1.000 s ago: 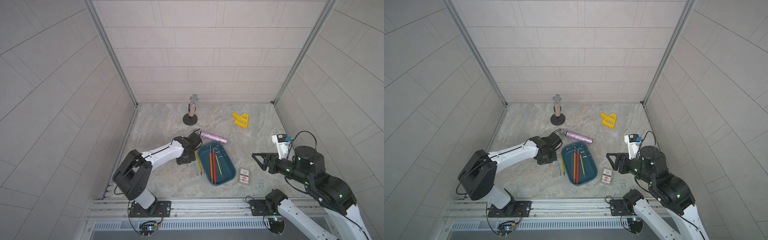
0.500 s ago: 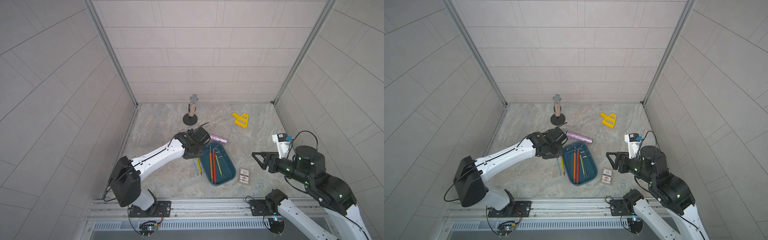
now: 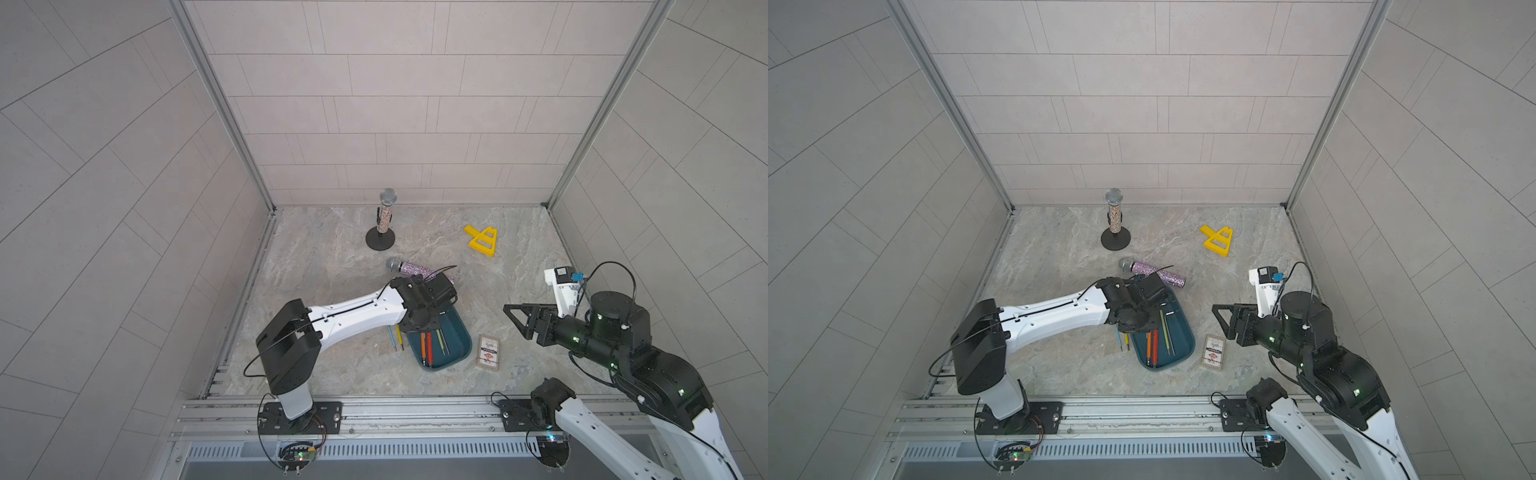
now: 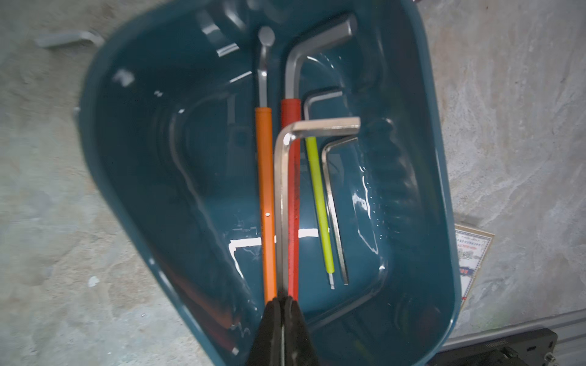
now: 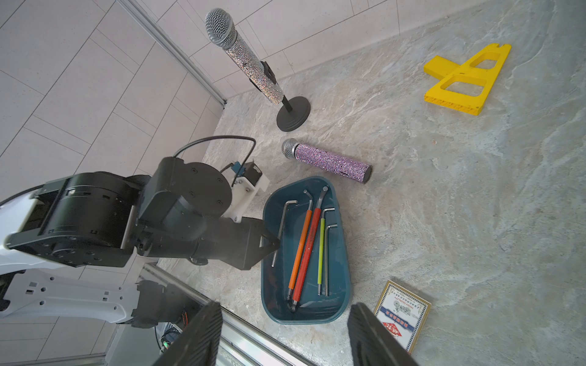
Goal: Put the hex key on the desktop into the storage box
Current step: Place the Allen key in the storage box, then pick up the Allen key from the center of the board.
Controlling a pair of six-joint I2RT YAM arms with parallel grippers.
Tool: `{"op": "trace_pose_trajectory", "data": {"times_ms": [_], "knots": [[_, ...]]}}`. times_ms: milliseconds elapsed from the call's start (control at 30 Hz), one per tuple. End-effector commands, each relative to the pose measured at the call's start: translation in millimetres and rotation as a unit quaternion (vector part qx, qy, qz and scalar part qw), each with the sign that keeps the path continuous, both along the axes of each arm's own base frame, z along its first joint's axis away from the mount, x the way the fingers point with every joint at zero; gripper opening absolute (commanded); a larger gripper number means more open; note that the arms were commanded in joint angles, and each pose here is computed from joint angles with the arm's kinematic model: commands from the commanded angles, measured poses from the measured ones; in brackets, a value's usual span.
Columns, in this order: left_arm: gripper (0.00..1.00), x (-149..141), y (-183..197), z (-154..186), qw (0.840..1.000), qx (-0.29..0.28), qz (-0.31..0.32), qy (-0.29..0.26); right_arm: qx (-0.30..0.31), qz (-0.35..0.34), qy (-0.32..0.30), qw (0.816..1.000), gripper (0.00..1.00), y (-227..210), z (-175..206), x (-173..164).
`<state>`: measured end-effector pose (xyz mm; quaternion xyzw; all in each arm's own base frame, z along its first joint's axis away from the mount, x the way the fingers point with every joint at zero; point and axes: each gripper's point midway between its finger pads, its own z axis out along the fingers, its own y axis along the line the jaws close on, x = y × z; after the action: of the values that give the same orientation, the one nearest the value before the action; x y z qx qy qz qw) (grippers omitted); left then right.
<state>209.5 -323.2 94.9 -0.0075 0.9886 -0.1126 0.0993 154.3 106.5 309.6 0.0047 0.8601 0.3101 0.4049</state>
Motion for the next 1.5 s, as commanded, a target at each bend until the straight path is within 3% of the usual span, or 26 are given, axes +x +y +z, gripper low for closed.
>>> {"op": "trace_pose_trajectory", "data": {"times_ms": [0,500,867,1033,1267,1467], "knots": [[0.0,5,-18,-1,0.999,-0.03,0.01,0.004,-0.001,0.003,-0.004,1.0,0.68,0,0,-1],[0.0,-4,-38,-50,0.998,-0.039,0.011,0.055,-0.002,0.002,-0.004,1.0,0.68,0,-2,-1],[0.0,-6,-33,-62,0.998,-0.029,0.021,0.06,-0.003,0.001,-0.002,1.0,0.68,-1,-3,-2],[0.03,1,-30,-44,0.999,-0.03,0.02,0.034,-0.005,0.002,-0.001,1.0,0.68,-1,-4,-1],[0.25,17,-17,13,0.998,-0.034,0.02,-0.043,-0.004,0.001,-0.003,1.0,0.68,-1,-3,-1],[0.33,29,16,56,0.994,-0.033,0.047,-0.097,-0.003,0.002,-0.002,1.0,0.68,0,-3,-1]]}}
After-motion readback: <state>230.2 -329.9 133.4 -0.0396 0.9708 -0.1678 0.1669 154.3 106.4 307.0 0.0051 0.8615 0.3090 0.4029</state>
